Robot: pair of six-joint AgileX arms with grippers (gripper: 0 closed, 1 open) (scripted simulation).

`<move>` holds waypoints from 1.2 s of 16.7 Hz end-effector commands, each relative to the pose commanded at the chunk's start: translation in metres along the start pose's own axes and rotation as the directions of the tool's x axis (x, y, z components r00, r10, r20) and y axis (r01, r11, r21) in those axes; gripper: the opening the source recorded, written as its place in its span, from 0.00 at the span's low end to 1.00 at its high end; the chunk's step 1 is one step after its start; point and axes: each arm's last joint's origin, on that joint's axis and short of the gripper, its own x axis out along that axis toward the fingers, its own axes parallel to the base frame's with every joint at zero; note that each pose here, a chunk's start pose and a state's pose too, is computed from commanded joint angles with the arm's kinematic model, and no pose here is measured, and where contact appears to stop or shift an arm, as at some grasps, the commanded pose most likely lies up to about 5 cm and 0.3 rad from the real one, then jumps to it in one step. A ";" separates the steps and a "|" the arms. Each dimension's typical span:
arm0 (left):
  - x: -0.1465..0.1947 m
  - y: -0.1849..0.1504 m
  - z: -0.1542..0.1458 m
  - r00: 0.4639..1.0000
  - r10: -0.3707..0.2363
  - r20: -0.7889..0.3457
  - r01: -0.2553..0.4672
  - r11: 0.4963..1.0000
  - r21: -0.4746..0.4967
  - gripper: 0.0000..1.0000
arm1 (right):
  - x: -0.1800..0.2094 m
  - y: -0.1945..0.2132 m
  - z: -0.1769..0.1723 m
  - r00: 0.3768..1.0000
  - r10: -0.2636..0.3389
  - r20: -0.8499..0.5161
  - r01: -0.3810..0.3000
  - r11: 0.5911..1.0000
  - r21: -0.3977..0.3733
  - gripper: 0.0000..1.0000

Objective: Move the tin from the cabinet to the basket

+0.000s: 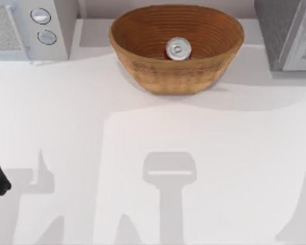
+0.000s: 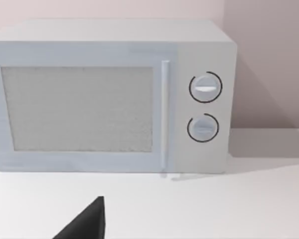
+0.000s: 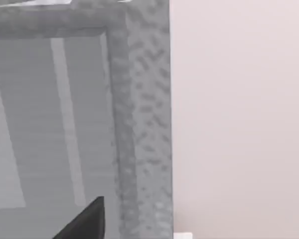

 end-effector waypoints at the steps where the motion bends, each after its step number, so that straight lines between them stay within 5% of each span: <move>1: 0.000 0.000 0.000 1.000 0.000 0.000 0.000 1.000 0.000 1.00 | -0.002 0.004 0.022 1.000 0.000 -0.004 0.000 1.000 0.007 1.00; 9: 0.000 0.000 0.000 1.000 0.000 0.000 0.000 1.000 0.000 1.00 | -0.035 0.073 0.149 1.000 0.003 0.013 -0.002 1.000 -0.025 1.00; 20: 0.000 0.000 0.000 1.000 0.000 0.000 0.000 1.000 0.000 1.00 | -0.019 0.094 0.161 1.000 0.001 0.025 0.000 0.999 -0.039 1.00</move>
